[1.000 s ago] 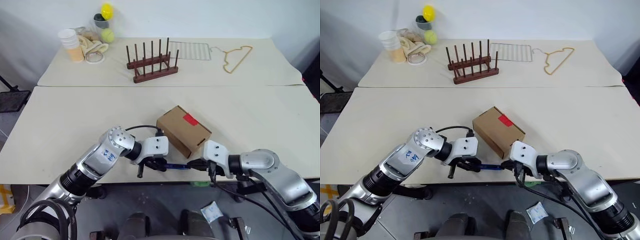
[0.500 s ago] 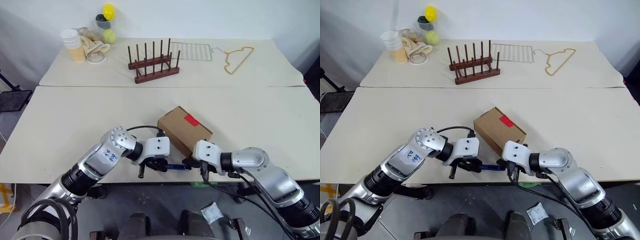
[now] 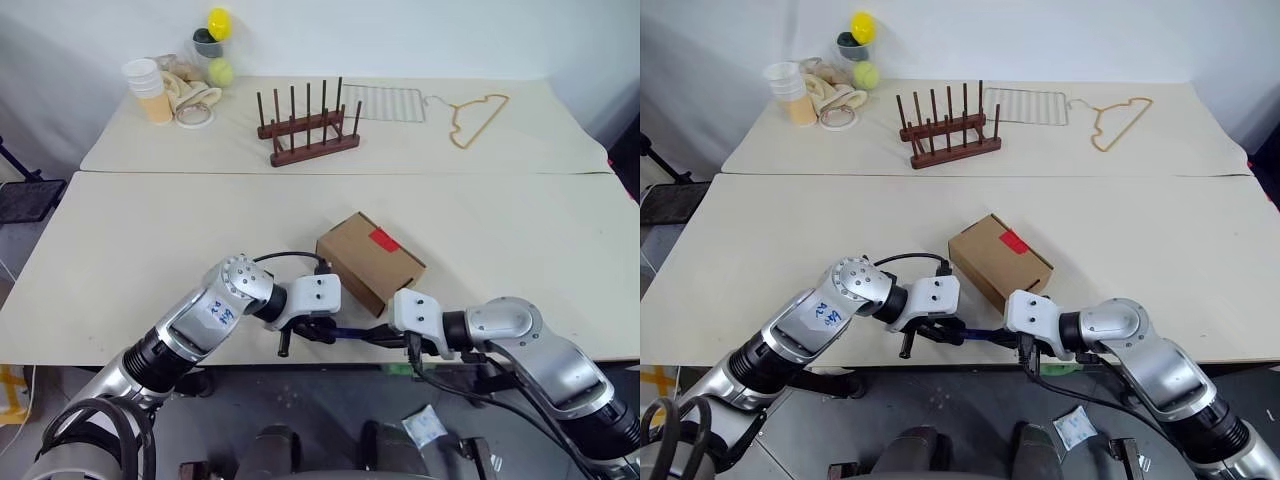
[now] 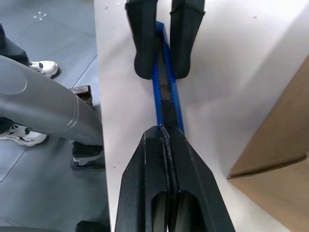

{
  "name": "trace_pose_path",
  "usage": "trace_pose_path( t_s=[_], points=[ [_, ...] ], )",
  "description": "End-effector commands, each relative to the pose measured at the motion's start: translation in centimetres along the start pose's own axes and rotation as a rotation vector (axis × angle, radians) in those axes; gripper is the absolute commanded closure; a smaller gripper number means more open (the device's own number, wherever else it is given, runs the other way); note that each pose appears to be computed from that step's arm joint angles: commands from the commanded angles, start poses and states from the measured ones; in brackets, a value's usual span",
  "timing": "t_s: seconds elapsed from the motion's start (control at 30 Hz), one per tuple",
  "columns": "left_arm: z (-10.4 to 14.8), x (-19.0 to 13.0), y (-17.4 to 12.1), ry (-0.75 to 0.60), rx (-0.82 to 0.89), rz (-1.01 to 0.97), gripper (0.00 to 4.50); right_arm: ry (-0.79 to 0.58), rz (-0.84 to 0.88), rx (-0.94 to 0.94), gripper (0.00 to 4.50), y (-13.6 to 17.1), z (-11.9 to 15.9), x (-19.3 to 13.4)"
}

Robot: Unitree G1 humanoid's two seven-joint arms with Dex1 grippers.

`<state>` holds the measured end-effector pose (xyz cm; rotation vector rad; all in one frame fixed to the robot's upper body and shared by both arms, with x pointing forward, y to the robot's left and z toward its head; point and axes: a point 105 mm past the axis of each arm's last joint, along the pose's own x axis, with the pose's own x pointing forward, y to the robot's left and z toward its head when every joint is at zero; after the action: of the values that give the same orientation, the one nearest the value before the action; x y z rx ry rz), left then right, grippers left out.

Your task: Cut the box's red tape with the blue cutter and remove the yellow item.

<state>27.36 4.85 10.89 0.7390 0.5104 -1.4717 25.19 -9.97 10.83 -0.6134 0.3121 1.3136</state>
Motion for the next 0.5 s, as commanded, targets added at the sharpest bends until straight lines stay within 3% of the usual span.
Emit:
trace_pose_path(
  t_s=[0.03,0.5],
  points=[
    [-1.1,1.1,-1.2,0.038,-0.029,-0.053,4.03,0.025,0.011,0.004,4.48,0.3,-0.5,-0.1],
    [-1.2,1.0,-1.3,0.042,-0.026,-0.057,4.03,-0.040,-0.002,0.060,4.48,-0.7,0.9,-2.1]
  ],
)
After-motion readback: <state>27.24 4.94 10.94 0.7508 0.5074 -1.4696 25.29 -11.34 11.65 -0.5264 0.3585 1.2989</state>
